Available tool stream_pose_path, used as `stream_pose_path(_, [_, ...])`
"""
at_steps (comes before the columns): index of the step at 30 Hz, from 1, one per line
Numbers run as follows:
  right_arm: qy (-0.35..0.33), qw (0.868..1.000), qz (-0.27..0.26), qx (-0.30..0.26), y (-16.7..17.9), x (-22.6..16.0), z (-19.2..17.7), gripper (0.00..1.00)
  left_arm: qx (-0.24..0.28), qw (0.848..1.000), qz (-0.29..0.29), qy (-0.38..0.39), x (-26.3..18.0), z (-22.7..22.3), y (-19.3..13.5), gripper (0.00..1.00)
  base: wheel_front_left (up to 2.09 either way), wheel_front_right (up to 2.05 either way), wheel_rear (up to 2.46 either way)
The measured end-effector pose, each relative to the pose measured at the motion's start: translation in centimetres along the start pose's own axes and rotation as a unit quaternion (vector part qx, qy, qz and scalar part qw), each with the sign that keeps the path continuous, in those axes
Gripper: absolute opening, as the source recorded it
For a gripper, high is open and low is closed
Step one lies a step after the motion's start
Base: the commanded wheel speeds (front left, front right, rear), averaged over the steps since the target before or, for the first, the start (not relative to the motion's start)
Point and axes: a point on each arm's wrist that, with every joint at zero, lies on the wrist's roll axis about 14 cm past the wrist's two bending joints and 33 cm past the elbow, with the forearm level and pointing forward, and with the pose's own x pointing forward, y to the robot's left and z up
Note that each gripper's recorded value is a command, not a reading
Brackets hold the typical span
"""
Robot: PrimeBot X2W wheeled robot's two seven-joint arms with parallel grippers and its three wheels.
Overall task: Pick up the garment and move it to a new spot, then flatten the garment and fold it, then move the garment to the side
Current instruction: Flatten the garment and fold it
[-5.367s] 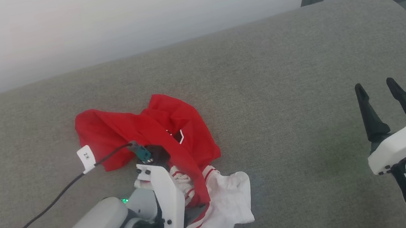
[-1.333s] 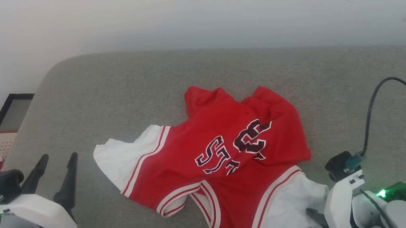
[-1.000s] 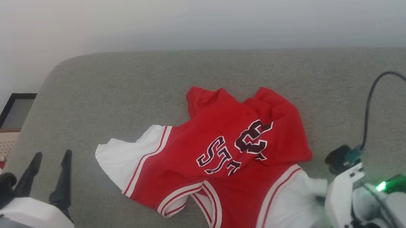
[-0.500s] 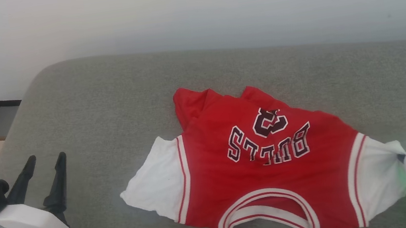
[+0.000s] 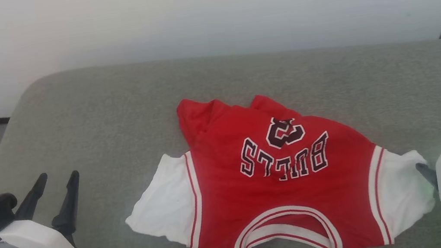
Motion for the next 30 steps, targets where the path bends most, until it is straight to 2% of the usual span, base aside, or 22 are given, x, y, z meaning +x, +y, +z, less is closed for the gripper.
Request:
stream_pose_path(3, [-0.033, 0.999, -0.002, 0.000, -0.4, -0.9, 1.1, 1.00, -0.003, 1.000, -0.020, 0.020, 0.4, -0.2, -0.9, 1.00, 0.00, 0.00, 0.00])
stream_pose_path(7, [-0.115, 0.993, -0.007, 0.001, -1.1, -2.9, 3.9, 1.00, -0.007, 0.996, -0.045, 0.074, 0.9, -1.4, -2.2, 1.00, 0.00, 0.00, 0.00])
stream_pose_path(13, [-0.250, 0.968, -0.021, 0.019, -2.0, -6.3, 7.3, 1.00, -0.018, 0.982, -0.087, 0.168, 2.0, -3.5, -4.7, 1.00, 0.00, 0.00, 0.00])
stream_pose_path(19, [-0.342, 0.938, -0.052, 0.031, -3.3, -9.3, 8.9, 1.00, -0.011, 0.952, -0.108, 0.288, 2.6, -6.7, -6.6, 1.00, 0.00, 0.00, 0.00])
stream_pose_path(22, [-0.364, 0.928, -0.065, 0.030, -3.5, -10.3, 9.3, 1.00, -0.006, 0.931, -0.119, 0.344, 2.7, -8.3, -7.7, 1.00, 0.00, 0.00, 0.00])
stream_pose_path(26, [-0.382, 0.921, -0.076, 0.033, -3.7, -11.2, 9.6, 1.00, 0.015, 0.906, -0.121, 0.406, 2.6, -10.3, -8.2, 1.00, 0.00, 0.00, 0.00])
stream_pose_path(30, [-0.381, 0.920, -0.084, 0.037, -3.8, -11.4, 9.1, 1.00, 0.020, 0.884, -0.107, 0.454, 2.6, -12.2, -8.0, 1.00, 0.00, 0.00, 0.00])
